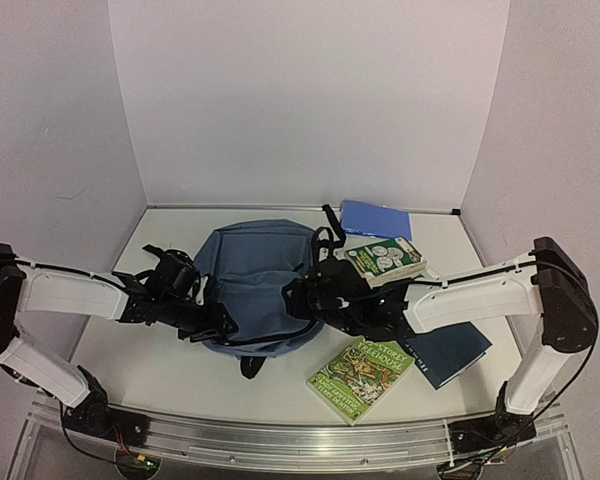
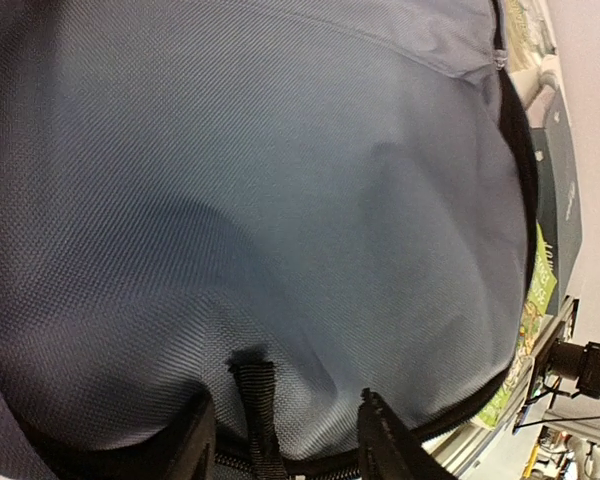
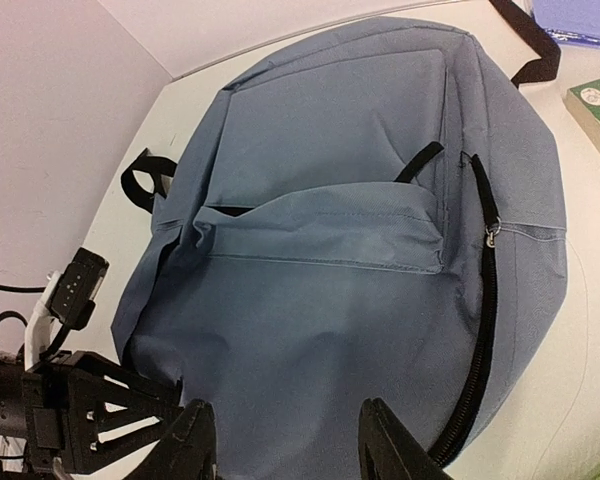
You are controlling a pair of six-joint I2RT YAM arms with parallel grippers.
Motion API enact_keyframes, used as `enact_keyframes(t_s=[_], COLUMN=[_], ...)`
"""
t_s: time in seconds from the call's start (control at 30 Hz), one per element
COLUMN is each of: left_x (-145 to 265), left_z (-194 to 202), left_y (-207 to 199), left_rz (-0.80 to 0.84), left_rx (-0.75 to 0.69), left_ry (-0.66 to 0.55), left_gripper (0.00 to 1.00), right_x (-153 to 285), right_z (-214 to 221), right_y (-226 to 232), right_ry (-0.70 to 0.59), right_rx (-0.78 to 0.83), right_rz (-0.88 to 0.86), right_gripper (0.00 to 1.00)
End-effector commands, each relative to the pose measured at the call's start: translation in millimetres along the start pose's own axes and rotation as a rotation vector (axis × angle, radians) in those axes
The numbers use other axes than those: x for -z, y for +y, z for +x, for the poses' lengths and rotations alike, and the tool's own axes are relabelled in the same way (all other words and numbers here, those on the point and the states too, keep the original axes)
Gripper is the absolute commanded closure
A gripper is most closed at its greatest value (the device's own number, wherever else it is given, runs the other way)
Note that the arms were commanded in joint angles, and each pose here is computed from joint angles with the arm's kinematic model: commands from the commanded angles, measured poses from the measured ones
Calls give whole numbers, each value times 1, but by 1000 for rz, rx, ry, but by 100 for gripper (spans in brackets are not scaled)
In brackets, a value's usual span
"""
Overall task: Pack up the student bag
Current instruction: Unzip the student bag at the center of the board.
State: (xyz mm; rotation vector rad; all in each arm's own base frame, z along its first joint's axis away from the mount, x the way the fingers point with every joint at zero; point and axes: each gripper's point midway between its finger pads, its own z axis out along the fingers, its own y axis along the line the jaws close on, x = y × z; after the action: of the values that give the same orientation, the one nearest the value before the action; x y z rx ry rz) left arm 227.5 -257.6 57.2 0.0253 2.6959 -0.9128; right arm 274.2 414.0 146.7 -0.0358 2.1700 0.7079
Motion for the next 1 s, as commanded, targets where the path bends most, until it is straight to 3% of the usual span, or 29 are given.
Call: enact_keyframes(t_s=[0.0, 0.33, 0.47, 0.67, 0.8, 0.97], left_x=[-12, -17, -7, 19, 26, 29], left_z=[2, 1, -9, -21, -20, -20], left_y=[-1, -2, -11, -19, -20, -22], left_rz=[-8, -11, 24, 61, 85, 97], left_rx=[51, 72, 63, 53, 55, 53], left_ry=[49, 57, -4, -119, -144, -148], left_gripper=[61, 99, 100, 100, 100, 100], right_x=[11, 17, 19, 5, -9, -26], right_z=[-7, -4, -3, 17, 34, 51], right_y=[-7, -28, -44, -52, -54, -55], right_ry=[-28, -49, -50, 35, 109, 183], right_rx=[-5, -8, -9, -50, -91, -116], right_rz=[23, 76, 150, 170, 162, 155], right_gripper=[54, 54, 53, 41, 34, 33])
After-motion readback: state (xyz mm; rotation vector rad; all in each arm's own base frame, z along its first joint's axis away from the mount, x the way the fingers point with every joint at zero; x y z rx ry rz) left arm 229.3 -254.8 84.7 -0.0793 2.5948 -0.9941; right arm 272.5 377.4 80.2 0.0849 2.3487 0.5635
